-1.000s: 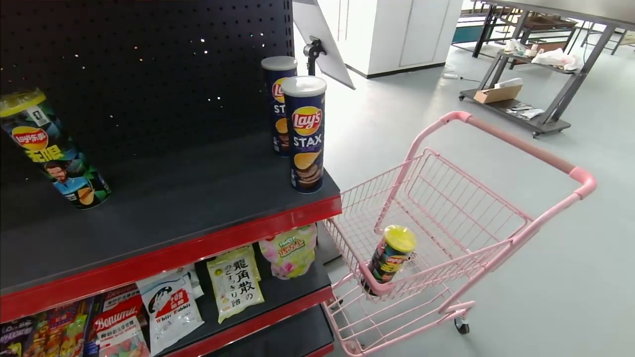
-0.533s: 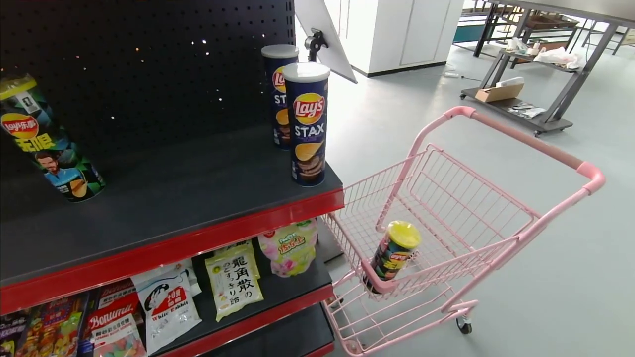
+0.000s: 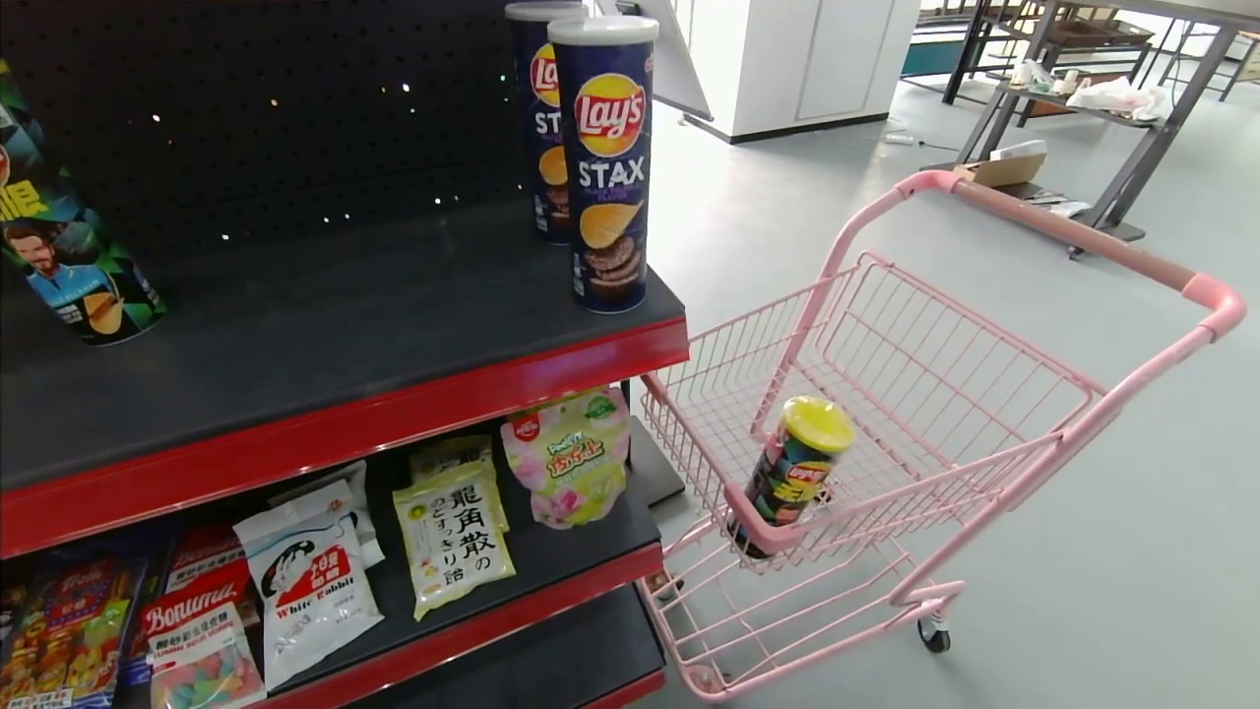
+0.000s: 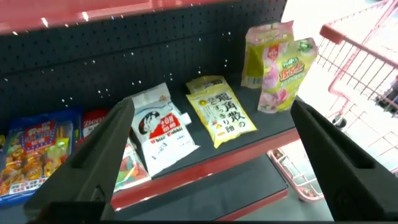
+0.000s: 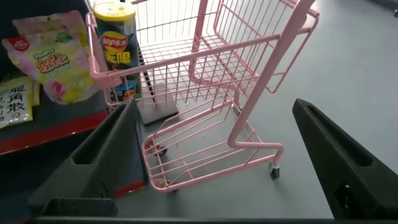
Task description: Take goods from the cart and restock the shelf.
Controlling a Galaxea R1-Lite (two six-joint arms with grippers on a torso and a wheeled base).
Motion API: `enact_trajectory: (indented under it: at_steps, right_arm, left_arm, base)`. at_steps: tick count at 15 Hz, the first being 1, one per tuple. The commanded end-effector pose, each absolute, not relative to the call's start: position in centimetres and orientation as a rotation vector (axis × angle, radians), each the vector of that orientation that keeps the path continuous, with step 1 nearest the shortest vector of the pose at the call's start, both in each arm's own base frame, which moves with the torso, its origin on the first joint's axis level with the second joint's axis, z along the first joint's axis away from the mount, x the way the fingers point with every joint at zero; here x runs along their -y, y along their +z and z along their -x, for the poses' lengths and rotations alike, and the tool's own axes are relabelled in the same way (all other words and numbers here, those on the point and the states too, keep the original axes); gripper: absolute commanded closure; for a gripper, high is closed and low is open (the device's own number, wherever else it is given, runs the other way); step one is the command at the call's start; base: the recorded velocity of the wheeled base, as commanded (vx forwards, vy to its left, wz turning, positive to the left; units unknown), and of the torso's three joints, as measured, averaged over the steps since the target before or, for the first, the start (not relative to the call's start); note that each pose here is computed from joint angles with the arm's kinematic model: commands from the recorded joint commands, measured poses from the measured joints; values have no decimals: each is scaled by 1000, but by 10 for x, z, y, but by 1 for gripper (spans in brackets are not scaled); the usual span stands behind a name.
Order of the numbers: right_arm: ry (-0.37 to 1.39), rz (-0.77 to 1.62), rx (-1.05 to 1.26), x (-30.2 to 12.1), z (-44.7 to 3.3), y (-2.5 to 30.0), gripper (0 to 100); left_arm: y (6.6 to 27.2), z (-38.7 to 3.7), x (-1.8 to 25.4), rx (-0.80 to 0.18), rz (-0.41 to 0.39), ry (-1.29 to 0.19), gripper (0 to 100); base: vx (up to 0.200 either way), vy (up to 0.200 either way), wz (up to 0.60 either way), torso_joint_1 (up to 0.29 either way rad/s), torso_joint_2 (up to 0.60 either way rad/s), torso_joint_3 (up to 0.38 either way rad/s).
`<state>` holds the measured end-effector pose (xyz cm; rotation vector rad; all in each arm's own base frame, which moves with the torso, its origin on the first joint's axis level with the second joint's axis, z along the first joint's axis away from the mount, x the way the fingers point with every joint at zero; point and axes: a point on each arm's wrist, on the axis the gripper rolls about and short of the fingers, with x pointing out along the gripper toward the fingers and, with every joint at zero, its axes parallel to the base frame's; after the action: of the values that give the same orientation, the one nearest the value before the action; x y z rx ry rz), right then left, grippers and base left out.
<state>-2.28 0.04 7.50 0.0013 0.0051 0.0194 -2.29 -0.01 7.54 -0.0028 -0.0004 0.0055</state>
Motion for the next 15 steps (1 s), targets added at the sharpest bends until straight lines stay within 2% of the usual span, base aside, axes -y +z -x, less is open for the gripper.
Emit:
enact_trajectory:
  at_steps: [1, 8, 12, 13, 14, 15]
  right_arm:
    - [20, -2, -6, 0, 23, 75, 0]
    - [20, 0, -6, 0, 23, 75, 0]
    - [18, -9, 1, 0, 23, 76, 0]
    - [48, -46, 36, -1, 26, 103, 0]
    - [91, -221, -4, -1, -2, 198, 0]
    - [127, -311, 7, -3, -25, 251, 0]
  left_arm:
    - [75, 23, 0, 0, 3, 6, 0]
    - [75, 23, 0, 0, 3, 6, 0]
    - [75, 23, 0, 0, 3, 6, 0]
    - [75, 23, 0, 0, 3, 6, 0]
    - [75, 23, 0, 0, 3, 6, 0]
    - [75, 23, 0, 0, 3, 6, 0]
  base:
    - [0, 0, 0, -154, 535, 364]
    - [0, 0, 0, -119, 485, 362]
    - [0, 0, 0, -21, 98, 80]
    - [0, 0, 0, 0, 0, 0]
    - [0, 0, 0, 0, 0, 0]
    - [0, 0, 0, 0, 0, 0]
